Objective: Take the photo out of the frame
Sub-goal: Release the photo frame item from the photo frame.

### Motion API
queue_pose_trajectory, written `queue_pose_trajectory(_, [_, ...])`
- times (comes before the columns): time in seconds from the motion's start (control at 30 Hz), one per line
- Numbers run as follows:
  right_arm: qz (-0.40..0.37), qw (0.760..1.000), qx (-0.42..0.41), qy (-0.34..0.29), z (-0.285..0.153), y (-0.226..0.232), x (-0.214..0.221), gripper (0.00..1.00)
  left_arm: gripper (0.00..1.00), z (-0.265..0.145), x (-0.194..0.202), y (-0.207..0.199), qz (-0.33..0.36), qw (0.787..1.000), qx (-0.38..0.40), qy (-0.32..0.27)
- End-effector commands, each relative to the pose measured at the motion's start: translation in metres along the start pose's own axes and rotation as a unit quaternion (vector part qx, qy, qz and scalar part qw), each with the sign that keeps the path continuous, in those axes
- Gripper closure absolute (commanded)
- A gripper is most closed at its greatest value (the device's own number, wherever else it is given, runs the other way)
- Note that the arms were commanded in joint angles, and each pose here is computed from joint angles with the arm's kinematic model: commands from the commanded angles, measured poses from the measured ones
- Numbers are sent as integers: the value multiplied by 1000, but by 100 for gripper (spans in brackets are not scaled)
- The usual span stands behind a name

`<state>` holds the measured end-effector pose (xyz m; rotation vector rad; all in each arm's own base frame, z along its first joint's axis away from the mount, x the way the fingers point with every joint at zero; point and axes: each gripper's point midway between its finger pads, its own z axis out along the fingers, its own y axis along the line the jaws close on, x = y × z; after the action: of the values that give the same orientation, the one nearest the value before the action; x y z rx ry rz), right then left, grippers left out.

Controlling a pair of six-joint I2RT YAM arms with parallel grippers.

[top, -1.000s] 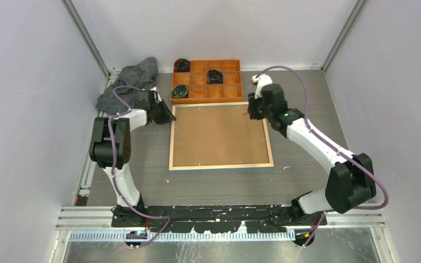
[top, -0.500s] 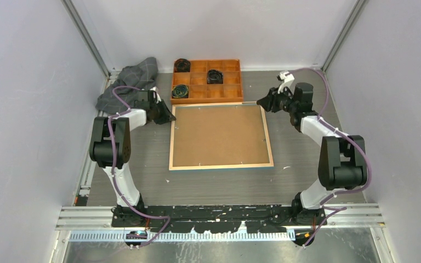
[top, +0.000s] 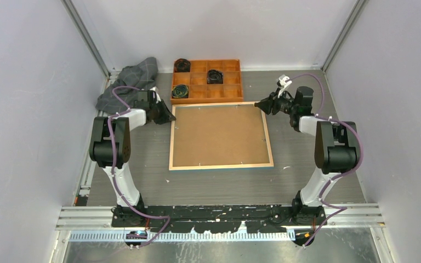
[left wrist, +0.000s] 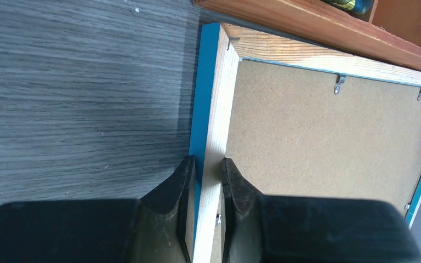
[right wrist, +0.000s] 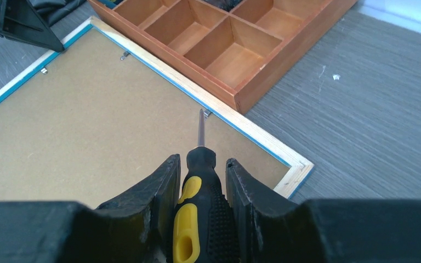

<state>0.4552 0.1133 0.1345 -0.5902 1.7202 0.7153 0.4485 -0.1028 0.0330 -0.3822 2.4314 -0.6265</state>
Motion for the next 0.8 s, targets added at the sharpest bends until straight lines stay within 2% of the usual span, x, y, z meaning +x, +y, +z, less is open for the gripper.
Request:
queue_pose_trajectory(0.0, [-43, 998, -14, -40, 3, -7, -30, 99, 99, 15, 26, 26, -25, 998, -36, 39])
queue_pose_trajectory(0.77, [-29, 1000, 1, -2, 11, -26, -5, 99, 99, 16, 27, 25, -22, 998, -35, 45])
